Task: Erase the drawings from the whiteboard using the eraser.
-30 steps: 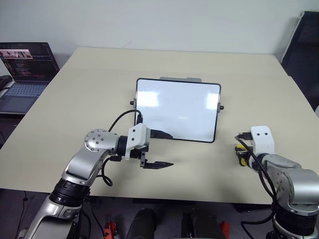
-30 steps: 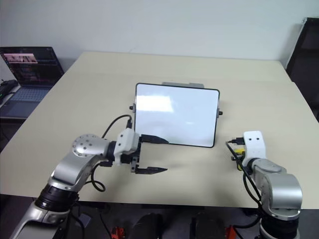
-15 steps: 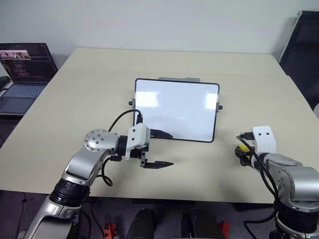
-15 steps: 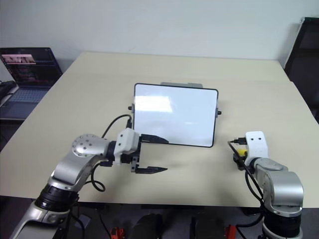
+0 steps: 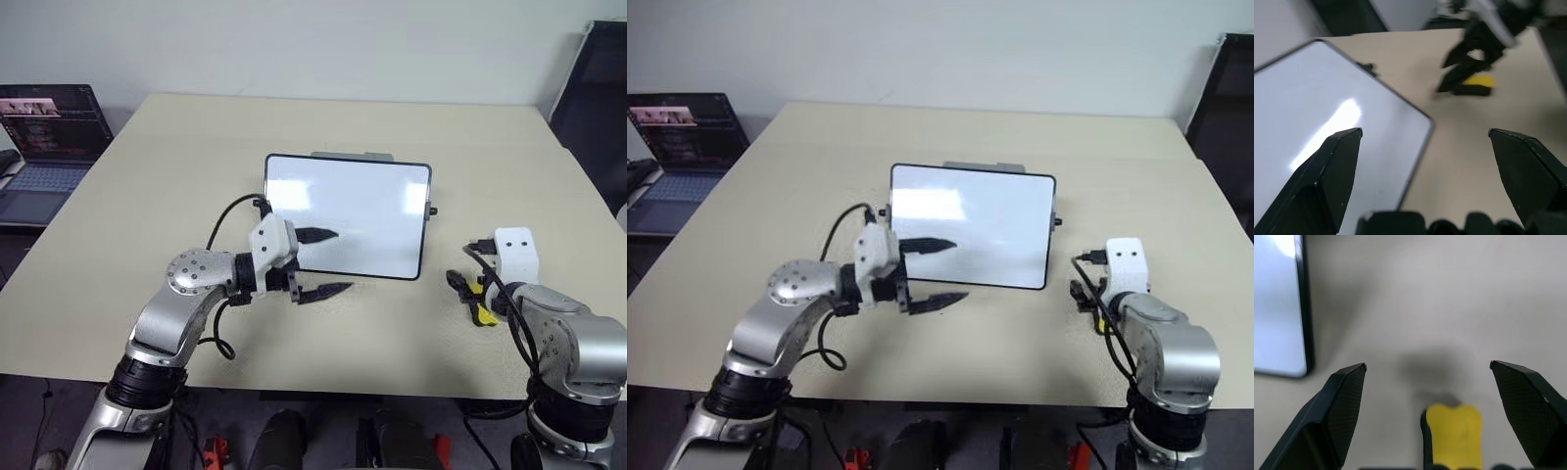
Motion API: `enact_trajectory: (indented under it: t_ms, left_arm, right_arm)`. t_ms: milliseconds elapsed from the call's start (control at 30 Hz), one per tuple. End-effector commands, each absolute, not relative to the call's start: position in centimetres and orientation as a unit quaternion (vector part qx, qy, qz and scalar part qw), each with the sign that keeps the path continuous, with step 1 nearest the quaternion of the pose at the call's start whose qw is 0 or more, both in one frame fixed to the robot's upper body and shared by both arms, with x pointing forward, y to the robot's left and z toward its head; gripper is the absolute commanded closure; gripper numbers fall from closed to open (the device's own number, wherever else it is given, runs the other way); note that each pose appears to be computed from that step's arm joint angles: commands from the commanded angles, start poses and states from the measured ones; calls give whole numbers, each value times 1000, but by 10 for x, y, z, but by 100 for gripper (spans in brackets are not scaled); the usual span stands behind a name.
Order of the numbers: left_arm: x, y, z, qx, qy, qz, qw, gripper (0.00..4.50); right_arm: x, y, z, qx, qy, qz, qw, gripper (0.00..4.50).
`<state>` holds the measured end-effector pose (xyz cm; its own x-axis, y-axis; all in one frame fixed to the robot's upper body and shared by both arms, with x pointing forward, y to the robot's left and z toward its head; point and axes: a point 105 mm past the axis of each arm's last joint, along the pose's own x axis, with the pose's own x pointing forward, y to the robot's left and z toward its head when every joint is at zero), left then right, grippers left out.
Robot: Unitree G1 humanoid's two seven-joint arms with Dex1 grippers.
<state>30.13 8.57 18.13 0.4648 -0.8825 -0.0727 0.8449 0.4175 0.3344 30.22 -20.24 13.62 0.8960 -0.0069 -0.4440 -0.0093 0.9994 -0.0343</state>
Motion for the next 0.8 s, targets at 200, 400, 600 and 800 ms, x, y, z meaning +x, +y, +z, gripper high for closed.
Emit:
enact_trajectory:
  t_ms: [200,400,600,800]
  left_arm:
    - [321,149,157,141,-33,-215,966,0]
    - [310,189,127,151,-24,-59,986,0]
    - [302,201,116,157,-31,8,987,0]
    - [309,187,119,143,-41,-18,989,0]
  right_arm:
    - [297,-222,164,-45,96,-39,994,5]
    - [294,-252,147,-21,59,-83,995,5]
    - [294,-268,130,-27,39,-101,994,5]
    - [293,-267,131,-29,34,-96,994,5]
